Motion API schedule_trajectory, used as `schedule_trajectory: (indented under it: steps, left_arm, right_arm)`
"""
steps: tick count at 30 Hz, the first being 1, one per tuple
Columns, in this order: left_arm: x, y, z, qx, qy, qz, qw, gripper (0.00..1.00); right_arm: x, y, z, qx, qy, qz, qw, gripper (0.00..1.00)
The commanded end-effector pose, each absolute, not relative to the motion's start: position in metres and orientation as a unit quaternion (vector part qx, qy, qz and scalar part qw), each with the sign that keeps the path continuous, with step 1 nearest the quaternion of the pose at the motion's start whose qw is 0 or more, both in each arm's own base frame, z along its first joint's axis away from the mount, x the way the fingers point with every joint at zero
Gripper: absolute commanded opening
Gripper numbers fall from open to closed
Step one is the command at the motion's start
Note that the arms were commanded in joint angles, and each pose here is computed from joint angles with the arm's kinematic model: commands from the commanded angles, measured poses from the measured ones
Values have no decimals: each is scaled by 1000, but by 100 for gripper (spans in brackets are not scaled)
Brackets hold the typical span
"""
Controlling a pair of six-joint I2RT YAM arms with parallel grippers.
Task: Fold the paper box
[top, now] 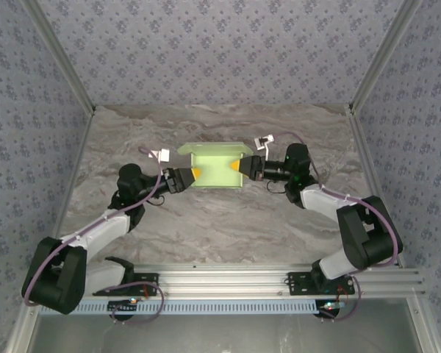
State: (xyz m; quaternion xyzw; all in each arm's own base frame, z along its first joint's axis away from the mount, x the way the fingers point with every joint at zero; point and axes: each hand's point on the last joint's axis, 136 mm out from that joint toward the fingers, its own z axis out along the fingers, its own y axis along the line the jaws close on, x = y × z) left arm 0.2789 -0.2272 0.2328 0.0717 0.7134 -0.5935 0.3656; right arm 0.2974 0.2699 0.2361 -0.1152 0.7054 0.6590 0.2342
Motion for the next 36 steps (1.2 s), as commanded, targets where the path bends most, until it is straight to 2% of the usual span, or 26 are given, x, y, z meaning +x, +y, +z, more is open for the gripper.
schedule_trajectory:
  steps: [1,7,14,20,22,26,30,36]
  left_arm:
    - [287,-227,260,83,679,-612,397,99]
    - [297,-227,256,66,677,-619,392,94]
    - [301,-231,266,70,651,-647,391,79]
    - [305,-232,268,70,648,-649,394,79]
    - [305,-233,269,74,646,-650,394,73]
    - [307,-235,266,79,648,-647,395,52]
    - [307,-239,261,84,654,-641,393,51]
    - [306,-250,254,99,668,-624,394,41]
  right_arm:
    - [293,267,252,-140,693,661,251,31]
    - [290,265,251,-142,692,662,253,30]
    - [287,267,248,-145,692,662,246,30]
    - [286,267,248,-146,692,663,247,30]
    - [285,268,248,-148,691,664,245,30]
    - [283,269,250,-151,689,665,246,30]
    - [282,272,253,-155,687,667,244,30]
    - [280,275,252,-154,688,667,241,30]
